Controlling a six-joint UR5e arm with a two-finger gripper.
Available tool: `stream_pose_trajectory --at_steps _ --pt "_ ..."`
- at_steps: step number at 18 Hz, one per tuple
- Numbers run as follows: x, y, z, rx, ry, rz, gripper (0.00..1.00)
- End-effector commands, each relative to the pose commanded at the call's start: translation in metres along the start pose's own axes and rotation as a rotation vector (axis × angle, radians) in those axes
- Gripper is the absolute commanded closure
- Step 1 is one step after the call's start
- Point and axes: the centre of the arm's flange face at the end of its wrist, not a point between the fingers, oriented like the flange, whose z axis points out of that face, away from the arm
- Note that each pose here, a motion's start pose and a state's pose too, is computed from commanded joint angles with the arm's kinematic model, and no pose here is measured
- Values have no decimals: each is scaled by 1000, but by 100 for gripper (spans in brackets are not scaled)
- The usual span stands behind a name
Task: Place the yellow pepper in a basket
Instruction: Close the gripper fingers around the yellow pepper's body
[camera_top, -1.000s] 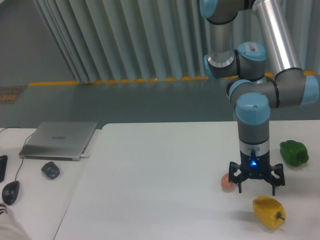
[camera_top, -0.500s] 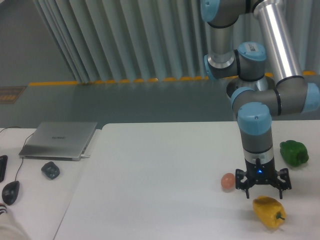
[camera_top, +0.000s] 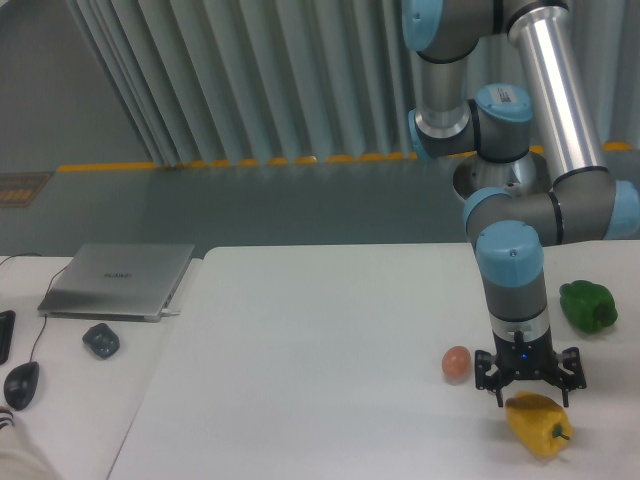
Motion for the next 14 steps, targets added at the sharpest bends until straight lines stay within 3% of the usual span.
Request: stream_pose_trajectory --at_steps 14 --pt "18 -16 3 47 -1 33 0"
